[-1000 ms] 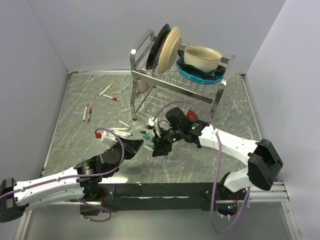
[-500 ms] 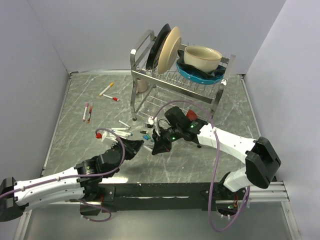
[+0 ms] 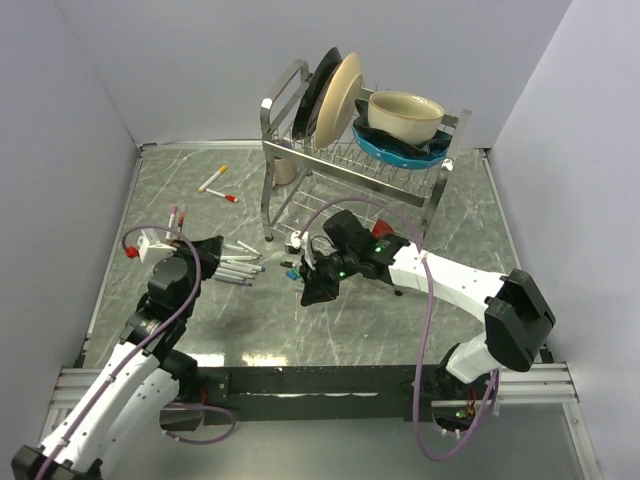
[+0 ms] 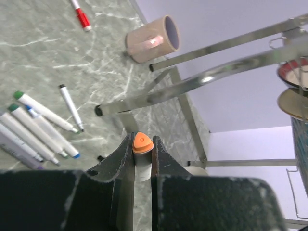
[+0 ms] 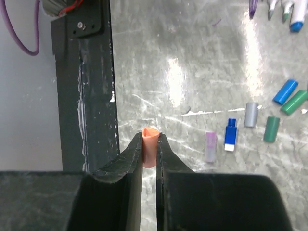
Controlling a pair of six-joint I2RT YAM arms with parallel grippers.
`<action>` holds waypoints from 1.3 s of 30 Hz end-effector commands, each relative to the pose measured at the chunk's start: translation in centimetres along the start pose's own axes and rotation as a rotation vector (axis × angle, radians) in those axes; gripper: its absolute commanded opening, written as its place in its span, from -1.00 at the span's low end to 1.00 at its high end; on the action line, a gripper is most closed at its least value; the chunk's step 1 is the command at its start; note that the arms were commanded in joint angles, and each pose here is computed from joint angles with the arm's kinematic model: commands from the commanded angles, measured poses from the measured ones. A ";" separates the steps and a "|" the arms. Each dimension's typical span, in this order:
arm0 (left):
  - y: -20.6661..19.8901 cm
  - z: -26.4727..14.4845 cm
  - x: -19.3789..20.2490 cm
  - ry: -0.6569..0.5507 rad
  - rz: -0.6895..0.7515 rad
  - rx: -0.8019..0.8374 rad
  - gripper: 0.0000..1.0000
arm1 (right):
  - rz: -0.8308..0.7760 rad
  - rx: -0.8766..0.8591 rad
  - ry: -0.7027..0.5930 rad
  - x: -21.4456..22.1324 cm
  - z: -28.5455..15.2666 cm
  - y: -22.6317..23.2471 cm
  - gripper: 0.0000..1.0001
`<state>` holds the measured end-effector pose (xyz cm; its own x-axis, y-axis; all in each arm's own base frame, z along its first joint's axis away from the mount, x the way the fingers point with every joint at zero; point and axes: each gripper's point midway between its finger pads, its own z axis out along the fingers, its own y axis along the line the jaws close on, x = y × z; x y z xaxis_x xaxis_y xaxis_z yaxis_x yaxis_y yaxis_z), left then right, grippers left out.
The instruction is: Open the pen caps
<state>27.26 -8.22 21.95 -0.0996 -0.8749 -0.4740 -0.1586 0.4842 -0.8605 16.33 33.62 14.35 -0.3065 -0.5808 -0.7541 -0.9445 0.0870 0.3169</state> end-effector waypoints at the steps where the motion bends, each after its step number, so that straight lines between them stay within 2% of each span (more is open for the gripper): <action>1: 2.3 -0.4 1.6 0.096 0.048 -0.025 -0.99 | 0.010 0.038 0.042 1.0 0.3 -0.7 -1.00; 9: 10.3 -2.0 4.8 0.152 -0.065 -0.205 -0.99 | -0.012 0.199 0.239 4.7 3.0 -3.8 -1.00; 16: 13.4 -2.4 6.3 0.173 -0.105 -0.280 -0.94 | -0.044 0.348 0.304 5.8 3.3 -6.3 -0.92; 30: 15.6 -1.7 6.5 0.162 -0.073 -0.387 -0.81 | -0.042 0.443 0.378 7.3 3.4 -8.6 -0.68; 34: 16.2 -1.5 6.3 0.149 -0.067 -0.408 -0.66 | -0.039 0.455 0.384 7.4 3.3 -8.8 -0.60; 39: 16.4 -1.0 6.0 0.144 -0.064 -0.418 -0.57 | -0.039 0.454 0.394 7.6 3.4 -8.9 -0.53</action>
<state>21.96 -5.86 4.31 -0.2425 -0.9009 -0.3599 -0.5677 0.4326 -0.7004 20.80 30.14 2.63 -0.3037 -0.8497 -0.4311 -0.9388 0.3442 -0.0169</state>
